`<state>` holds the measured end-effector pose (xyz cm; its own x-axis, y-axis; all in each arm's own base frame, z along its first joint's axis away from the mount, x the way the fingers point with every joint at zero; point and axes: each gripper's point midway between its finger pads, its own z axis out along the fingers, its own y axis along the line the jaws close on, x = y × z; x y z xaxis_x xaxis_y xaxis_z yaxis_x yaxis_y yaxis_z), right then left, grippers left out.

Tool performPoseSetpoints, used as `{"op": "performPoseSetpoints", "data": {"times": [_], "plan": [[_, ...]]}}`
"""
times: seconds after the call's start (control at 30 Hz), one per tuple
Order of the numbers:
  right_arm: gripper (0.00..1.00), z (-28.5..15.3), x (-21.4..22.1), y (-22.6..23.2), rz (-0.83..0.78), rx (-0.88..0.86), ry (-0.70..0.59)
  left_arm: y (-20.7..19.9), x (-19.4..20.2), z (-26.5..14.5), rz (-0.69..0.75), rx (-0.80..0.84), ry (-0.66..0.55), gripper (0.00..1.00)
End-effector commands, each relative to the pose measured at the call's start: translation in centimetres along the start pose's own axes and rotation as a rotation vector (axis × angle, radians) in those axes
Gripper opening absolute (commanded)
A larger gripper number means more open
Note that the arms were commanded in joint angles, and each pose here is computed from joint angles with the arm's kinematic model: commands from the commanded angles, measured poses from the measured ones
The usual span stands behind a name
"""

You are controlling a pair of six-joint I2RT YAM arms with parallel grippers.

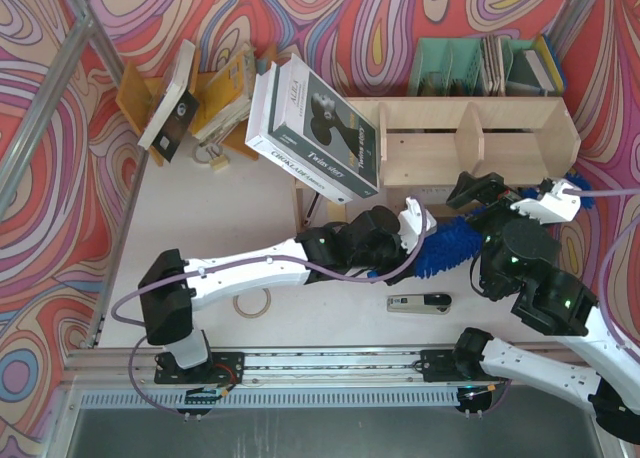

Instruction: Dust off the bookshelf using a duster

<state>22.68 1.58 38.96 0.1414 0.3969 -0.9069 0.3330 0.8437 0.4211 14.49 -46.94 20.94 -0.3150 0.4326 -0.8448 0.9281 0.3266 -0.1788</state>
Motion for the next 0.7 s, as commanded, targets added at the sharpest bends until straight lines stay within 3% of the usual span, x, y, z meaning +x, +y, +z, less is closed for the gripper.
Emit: {"op": "performPoseSetpoints", "data": {"times": [0.0, 0.33, 0.5, 0.67], "plan": [[0.99, 0.0, -0.2, -0.8, -0.007, 0.030, -0.010, 0.1, -0.7, 1.2, -0.029, 0.014, -0.037, 0.00], [0.99, 0.1, 0.4, -0.4, -0.017, 0.026, -0.003, 1.3, 4.1, 2.6, -0.051, -0.022, 0.059, 0.00], [0.99, 0.2, 0.2, -0.4, -0.020, 0.028, -0.005, 0.8, 3.4, 1.4, -0.048, -0.011, 0.061, 0.00], [0.99, 0.1, -0.3, -0.3, -0.007, 0.022, -0.011, 0.2, 1.9, -2.7, -0.046, -0.026, -0.022, 0.00]]}}
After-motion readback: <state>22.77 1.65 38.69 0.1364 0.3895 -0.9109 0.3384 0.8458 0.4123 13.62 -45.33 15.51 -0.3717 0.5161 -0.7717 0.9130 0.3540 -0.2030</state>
